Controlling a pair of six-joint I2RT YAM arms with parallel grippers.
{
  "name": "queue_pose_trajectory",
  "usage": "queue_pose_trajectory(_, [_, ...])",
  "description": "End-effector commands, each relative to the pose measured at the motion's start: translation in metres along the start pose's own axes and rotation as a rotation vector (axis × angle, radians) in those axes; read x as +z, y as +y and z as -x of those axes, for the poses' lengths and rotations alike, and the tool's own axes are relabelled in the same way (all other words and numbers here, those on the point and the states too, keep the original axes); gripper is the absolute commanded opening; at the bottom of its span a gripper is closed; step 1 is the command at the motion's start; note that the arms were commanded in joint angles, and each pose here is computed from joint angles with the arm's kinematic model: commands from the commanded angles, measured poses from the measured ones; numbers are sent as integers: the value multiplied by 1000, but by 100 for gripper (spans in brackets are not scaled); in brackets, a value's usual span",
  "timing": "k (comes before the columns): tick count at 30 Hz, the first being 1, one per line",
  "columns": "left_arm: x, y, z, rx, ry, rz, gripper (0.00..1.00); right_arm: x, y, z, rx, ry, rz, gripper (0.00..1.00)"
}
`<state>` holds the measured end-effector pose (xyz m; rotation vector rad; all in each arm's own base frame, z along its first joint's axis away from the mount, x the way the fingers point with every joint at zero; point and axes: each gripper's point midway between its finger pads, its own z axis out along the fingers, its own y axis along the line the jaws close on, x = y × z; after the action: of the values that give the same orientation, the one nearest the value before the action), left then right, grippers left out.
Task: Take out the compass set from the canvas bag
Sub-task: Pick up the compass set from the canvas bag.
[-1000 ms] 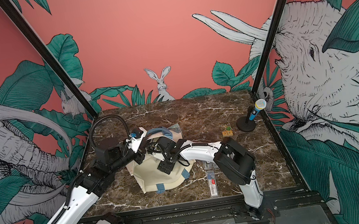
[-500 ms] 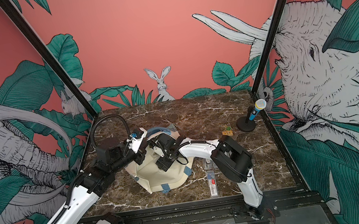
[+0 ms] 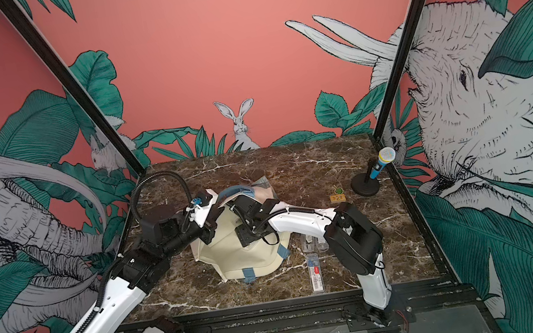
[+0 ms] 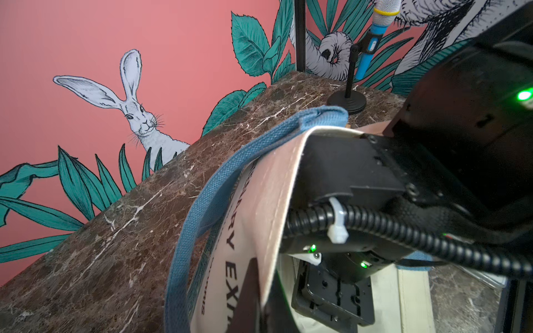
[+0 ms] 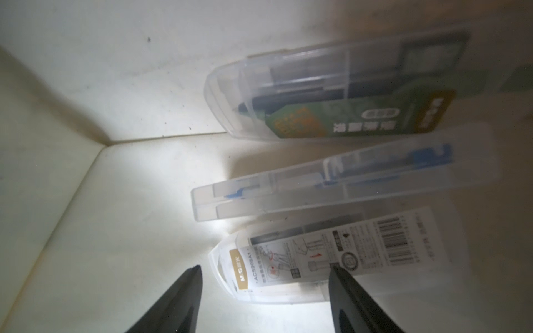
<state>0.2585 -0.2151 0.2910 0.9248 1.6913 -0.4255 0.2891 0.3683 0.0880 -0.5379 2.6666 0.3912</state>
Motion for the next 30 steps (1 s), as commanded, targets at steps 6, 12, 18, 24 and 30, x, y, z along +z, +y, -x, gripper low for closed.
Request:
queue_pose_trajectory(6, [-6,-13,3,4,-17,-58,0,-15,2,29,147,-121,-88,72])
queue_pose_trajectory(12, [-6,-13,4,0,-21,-56,0,-15,-11,25,204,-151,-144,70])
queue_pose_trajectory(18, [-6,-14,4,-1,-24,-63,0,1,-26,23,276,-192,-201,72])
queue_pose_trajectory(24, [-5,-14,3,-3,-21,-63,0,18,-41,20,286,-169,-318,79])
queue_pose_trajectory(30, [-5,-14,3,-3,-21,-63,0,40,-36,14,291,-129,-306,81])
